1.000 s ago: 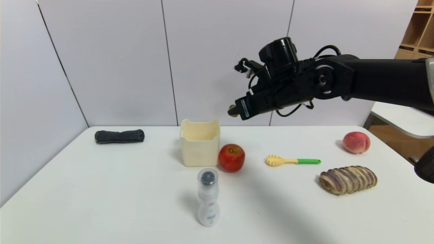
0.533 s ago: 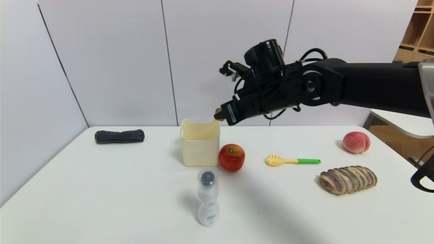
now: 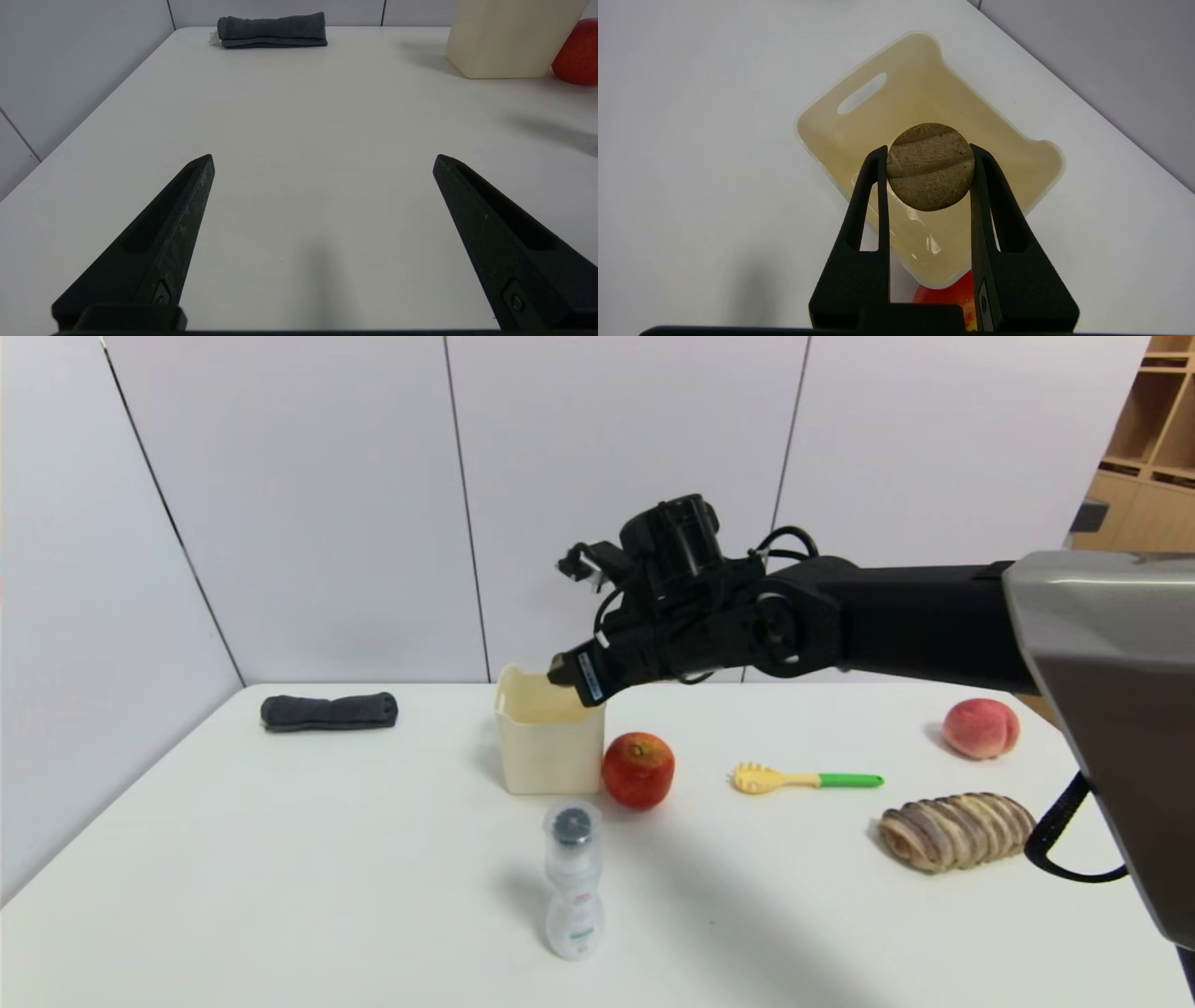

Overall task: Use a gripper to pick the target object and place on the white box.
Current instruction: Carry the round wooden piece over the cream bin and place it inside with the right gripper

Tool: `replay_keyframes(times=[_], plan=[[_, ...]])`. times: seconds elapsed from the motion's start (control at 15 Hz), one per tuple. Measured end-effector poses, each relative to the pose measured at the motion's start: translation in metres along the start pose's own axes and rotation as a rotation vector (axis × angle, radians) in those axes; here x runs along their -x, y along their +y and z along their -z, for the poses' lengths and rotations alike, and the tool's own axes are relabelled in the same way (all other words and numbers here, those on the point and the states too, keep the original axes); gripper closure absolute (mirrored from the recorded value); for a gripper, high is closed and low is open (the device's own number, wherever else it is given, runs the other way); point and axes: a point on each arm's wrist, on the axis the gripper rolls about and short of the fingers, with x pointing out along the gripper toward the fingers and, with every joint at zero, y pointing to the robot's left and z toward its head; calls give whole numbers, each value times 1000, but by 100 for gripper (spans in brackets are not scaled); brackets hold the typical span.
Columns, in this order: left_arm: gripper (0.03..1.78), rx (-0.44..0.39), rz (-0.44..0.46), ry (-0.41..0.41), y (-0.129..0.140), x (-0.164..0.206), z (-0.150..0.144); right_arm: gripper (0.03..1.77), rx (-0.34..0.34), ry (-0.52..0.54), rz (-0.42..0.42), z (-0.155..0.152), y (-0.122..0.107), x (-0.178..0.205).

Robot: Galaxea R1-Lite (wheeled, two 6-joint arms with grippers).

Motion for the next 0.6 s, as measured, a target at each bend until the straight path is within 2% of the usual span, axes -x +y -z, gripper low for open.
replay_keyframes(times=[0.6], plan=[[12, 0, -1, 0, 0, 0, 0, 133, 15, 11, 3, 18, -4, -30]])
